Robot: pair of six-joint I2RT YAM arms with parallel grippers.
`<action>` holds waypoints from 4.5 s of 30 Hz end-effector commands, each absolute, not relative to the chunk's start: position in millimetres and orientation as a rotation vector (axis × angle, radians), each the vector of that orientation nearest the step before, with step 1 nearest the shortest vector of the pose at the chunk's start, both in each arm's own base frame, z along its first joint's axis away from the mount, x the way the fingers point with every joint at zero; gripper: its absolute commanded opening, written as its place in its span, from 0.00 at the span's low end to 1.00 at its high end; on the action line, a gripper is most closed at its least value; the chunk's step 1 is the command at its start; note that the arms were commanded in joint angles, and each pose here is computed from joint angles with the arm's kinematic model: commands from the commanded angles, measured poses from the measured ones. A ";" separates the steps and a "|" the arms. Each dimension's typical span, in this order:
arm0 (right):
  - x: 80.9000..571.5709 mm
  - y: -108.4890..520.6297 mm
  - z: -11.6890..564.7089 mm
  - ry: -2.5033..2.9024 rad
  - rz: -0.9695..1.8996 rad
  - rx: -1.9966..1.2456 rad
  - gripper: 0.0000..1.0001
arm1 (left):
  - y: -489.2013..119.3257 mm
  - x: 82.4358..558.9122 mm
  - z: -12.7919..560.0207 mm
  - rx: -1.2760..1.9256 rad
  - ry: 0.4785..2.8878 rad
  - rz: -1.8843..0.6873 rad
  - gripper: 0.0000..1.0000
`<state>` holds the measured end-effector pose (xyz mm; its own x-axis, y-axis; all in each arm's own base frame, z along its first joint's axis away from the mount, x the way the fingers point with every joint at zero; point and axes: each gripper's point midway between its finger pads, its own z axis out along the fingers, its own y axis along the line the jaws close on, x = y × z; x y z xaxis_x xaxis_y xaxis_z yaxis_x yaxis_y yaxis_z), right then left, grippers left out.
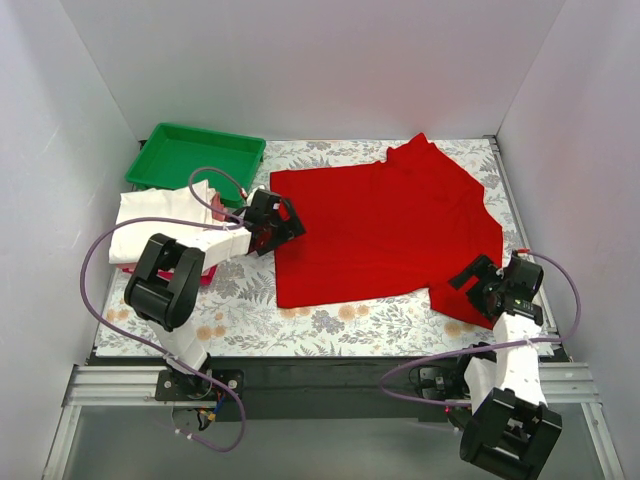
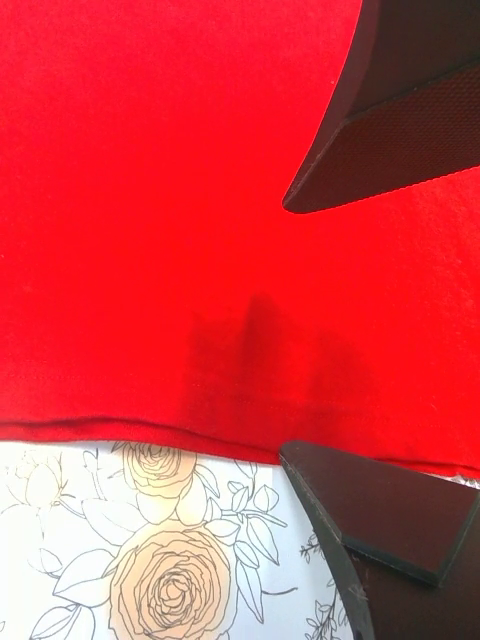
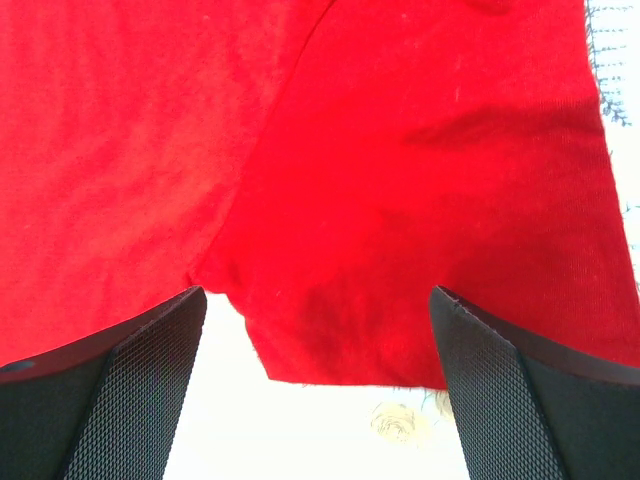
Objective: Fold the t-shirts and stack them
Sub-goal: Flatten the tshirt out, then fold the tshirt
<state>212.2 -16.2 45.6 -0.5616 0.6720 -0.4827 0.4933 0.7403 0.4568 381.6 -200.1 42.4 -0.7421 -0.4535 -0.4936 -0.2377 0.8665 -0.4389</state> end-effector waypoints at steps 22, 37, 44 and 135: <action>226.3 -37.2 93.2 2.152 0.296 0.970 0.98 | -180.6 179.2 47.6 -0.667 2.625 -0.555 0.95; 222.1 -29.2 90.8 2.209 0.329 0.931 0.98 | -176.5 192.5 20.6 -0.802 2.557 -0.484 0.51; 220.4 -26.7 87.4 2.234 0.330 0.912 0.97 | -179.3 208.0 18.9 -0.809 2.528 -0.442 0.30; 113.2 75.2 52.4 2.952 0.070 0.227 0.01 | -88.9 230.8 48.6 -1.025 2.318 -0.249 0.00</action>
<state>99.4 80.2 38.0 -0.9815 0.1541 -0.1138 0.1437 0.9851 0.0944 226.6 -85.9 44.9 -0.5381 -0.7172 -0.4429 -0.6250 0.6920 -0.3612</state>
